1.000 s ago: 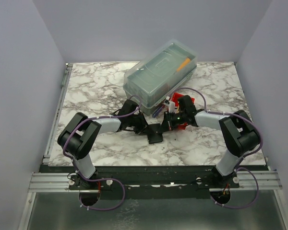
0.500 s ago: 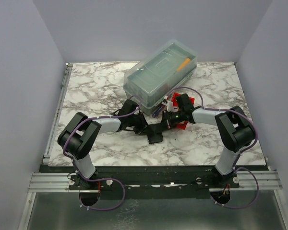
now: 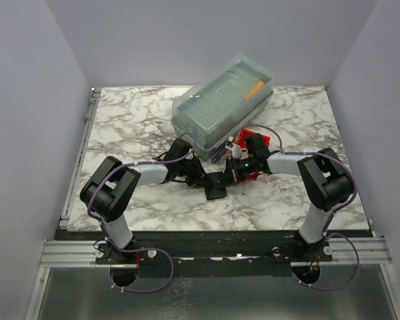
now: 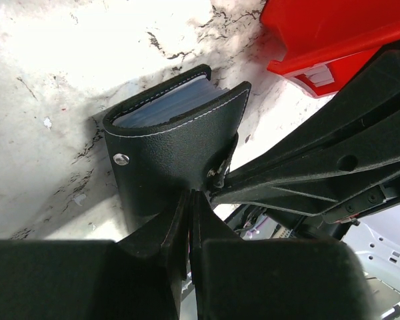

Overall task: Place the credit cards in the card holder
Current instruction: Close the card holder at the center of the board.

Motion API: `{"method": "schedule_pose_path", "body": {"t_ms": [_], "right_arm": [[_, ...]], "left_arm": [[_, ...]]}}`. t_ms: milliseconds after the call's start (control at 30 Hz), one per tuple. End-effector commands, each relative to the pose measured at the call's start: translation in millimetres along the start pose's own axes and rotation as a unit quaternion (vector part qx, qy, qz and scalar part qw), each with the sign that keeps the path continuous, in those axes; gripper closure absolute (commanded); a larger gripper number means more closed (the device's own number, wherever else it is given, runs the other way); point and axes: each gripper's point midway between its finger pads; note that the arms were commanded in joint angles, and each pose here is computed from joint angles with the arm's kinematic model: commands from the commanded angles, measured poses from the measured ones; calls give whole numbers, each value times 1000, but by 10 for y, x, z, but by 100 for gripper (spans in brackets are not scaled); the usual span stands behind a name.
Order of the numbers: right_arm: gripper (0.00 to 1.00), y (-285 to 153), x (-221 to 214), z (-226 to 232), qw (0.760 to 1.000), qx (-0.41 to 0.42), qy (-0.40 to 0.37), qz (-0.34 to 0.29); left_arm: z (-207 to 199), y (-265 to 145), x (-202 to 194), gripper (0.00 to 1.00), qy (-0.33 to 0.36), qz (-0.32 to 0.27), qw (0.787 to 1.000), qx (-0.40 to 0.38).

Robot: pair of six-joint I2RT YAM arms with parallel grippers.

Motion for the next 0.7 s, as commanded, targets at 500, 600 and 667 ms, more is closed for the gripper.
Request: {"method": "schedule_pose_path", "body": {"t_ms": [500,600,667], "right_arm": [[76,-445,257,345,982,-143,21,-126],[71,-541,282,420,966,-195,45,-165],[63,-570,296,422,951,-246,55,-177]], "left_arm": [[-43,69,74,92,24,-9,1000,-9],[-52,68,77,92,25,-8,1000,-10],[-61,64,83,92,25,-10,1000,-11]]}}
Point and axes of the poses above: each gripper's point midway between its finger pads, its own y axis out along the fingers, its own z axis along the line the jaws close on, x = y × z, and after that the axes turned 14 degrees about y, right-handed
